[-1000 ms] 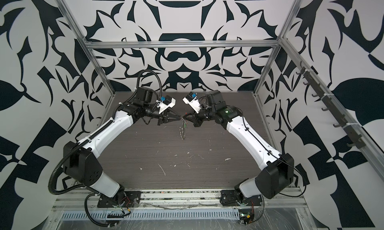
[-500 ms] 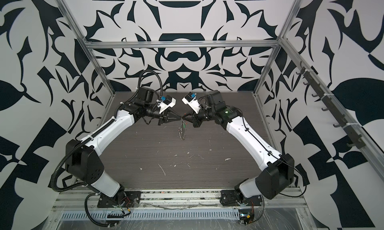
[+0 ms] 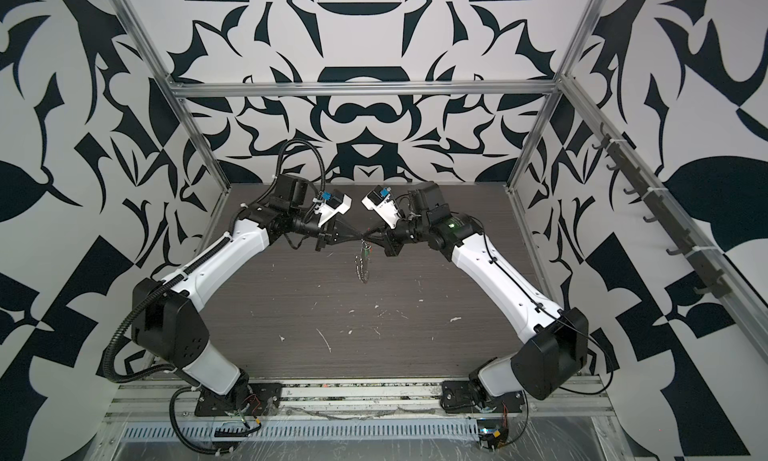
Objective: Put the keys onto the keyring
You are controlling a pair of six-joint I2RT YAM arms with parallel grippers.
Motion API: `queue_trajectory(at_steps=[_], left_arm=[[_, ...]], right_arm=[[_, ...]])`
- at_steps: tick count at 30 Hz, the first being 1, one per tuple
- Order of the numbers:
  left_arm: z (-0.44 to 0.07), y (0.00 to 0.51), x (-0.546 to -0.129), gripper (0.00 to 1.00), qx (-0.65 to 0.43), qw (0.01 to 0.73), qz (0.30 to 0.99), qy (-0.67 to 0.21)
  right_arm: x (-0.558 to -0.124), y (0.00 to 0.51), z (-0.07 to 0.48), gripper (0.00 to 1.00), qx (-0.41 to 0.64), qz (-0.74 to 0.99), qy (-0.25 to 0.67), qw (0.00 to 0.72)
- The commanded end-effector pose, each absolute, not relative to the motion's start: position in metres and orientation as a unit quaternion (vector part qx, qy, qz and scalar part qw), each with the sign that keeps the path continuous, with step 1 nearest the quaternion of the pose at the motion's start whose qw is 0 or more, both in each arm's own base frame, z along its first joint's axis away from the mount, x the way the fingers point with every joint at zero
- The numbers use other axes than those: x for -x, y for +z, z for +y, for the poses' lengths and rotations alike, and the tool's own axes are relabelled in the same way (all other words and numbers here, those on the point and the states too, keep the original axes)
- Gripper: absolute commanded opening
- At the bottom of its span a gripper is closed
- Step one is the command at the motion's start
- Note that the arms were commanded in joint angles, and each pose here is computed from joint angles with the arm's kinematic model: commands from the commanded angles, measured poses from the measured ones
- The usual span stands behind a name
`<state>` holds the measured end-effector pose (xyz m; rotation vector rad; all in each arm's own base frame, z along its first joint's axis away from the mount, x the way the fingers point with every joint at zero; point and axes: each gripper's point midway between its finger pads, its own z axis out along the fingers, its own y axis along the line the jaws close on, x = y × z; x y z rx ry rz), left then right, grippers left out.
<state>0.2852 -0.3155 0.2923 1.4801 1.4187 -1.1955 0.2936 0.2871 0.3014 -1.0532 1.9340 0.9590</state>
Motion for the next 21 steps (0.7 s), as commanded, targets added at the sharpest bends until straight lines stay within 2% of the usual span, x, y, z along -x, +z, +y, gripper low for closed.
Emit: queue_trajectory(at_steps=[1,3,5,8,14,21], left_arm=[[-0.317,0.304,-0.279,0.00,-0.584,0.394,0.522,-0.480],[-0.317,0.307,-0.281,0.00,-0.575,0.416,0.515,-0.480],[-0.316,0.310,-0.284,0.00,-0.567,0.437,0.507,-0.480],[-0.318,0.314,-0.289,0.00,-0.555,0.455,0.501,-0.483],[-0.322,0.325,-0.297,0.00,-0.525,0.492,0.484,-0.497],[-0.328,0.331,-0.306,0.00,-0.499,0.518,0.482,-0.500]], right_arm=[[-0.301,0.355,0.276,0.15,0.370,0.726,0.374,0.444],[-0.306,0.367,0.260,0.26,0.332,0.719,0.393,0.468],[-0.312,0.375,0.244,0.29,0.292,0.713,0.409,0.489],[-0.324,0.371,0.228,0.29,0.243,0.724,0.412,0.497],[-0.342,0.344,0.231,0.28,0.181,0.748,0.440,0.463],[-0.340,0.345,0.242,0.29,0.176,0.726,0.491,0.448]])
